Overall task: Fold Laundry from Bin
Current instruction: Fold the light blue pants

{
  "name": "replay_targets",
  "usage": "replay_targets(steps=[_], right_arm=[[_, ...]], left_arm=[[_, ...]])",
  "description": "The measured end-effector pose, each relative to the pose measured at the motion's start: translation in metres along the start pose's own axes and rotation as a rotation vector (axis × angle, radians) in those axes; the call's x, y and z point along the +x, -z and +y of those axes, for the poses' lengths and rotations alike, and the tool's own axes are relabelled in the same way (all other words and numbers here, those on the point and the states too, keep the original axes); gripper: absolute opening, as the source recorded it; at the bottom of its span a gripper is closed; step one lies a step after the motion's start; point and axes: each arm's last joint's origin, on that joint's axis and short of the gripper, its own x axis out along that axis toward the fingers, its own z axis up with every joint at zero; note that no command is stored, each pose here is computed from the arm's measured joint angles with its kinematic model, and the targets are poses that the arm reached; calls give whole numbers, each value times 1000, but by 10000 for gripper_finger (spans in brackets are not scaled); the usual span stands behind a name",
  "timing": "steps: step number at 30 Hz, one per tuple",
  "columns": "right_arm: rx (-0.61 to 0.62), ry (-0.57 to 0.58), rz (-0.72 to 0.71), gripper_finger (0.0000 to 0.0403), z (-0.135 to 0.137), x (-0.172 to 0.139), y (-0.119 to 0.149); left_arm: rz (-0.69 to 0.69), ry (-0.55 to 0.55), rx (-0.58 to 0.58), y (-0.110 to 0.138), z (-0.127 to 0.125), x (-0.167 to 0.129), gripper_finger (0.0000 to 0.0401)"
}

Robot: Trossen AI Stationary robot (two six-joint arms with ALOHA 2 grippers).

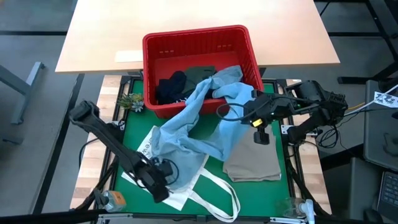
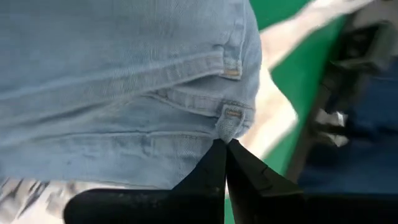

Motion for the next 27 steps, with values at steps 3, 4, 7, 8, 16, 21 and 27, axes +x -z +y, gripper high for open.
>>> replay_targets(steps=[3, 4, 7, 8, 16, 21, 27], right_arm=[[1, -57, 11, 1, 2, 0, 0], [9, -69, 13, 1, 2, 0, 0], [52, -108, 23, 1, 3, 0, 1], [68, -131, 29, 1, 4, 0, 1], [174, -263, 155, 1, 21, 16, 7], [165, -286, 327, 1, 46, 45, 24], [208, -243, 559, 1, 75, 80, 56]], left_arm=[[39, 50, 8, 5, 5, -29, 0], [40, 68, 4, 7, 6, -40, 0], [72, 139, -17, 13, 13, -71, 0], [88, 157, -36, 16, 15, -79, 0], [225, 186, -103, 40, 15, -96, 0], [194, 159, -145, 48, 12, -94, 0], [133, 147, -123, 44, -1, -69, 0]])
